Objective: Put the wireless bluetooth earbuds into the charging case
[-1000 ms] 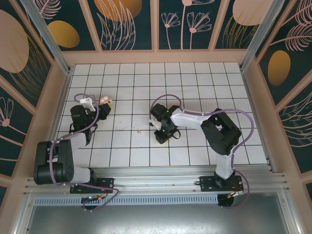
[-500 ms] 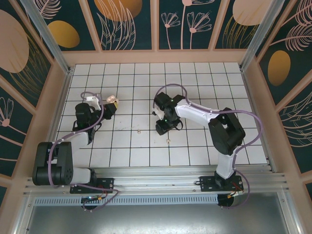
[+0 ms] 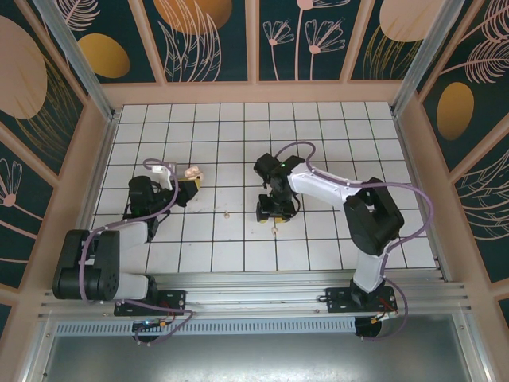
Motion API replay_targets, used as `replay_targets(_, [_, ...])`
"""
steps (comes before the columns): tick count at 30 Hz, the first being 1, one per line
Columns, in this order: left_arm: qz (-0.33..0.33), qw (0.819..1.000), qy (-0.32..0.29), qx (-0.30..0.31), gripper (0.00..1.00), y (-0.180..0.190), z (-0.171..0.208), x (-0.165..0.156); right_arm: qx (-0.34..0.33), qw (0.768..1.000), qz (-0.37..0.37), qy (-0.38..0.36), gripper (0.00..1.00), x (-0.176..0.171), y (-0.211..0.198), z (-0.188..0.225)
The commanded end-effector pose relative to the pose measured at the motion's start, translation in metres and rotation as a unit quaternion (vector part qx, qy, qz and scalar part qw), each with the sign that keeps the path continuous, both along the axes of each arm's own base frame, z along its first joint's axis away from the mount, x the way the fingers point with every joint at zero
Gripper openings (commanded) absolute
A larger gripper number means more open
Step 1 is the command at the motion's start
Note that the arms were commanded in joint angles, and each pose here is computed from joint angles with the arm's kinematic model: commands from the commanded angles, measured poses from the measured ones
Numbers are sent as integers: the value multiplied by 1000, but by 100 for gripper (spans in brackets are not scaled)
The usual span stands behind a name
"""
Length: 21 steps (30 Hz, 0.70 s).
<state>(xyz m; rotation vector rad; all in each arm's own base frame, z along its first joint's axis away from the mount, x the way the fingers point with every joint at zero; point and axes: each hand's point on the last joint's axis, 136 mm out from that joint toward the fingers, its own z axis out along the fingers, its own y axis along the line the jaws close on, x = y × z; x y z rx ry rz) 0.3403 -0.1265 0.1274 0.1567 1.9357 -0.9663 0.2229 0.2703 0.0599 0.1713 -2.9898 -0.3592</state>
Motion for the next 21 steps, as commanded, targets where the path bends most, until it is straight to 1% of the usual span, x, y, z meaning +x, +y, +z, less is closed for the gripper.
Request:
replay_targets(1, [-31,998,-52,-1,13,-9,22,5,-45,997,-36,44,47,-15,-19,-18])
replay_targets(5, [-34,998,-58,1,14,-9,26,5,-47,996,-42,56,46,-17,-21,-28])
replay_targets(9, [-37,998,-55,5,14,-10,21,4,-53,995,-43,66,42,-17,-24,-37])
replay_targets(13, [-43,998,-46,-2,14,-12,18,5,-49,996,-45,65,39,-15,-23,-40])
replay_targets(21, [-47,997,-54,1,14,-13,19,1,-44,996,-51,57,32,-5,-29,-44])
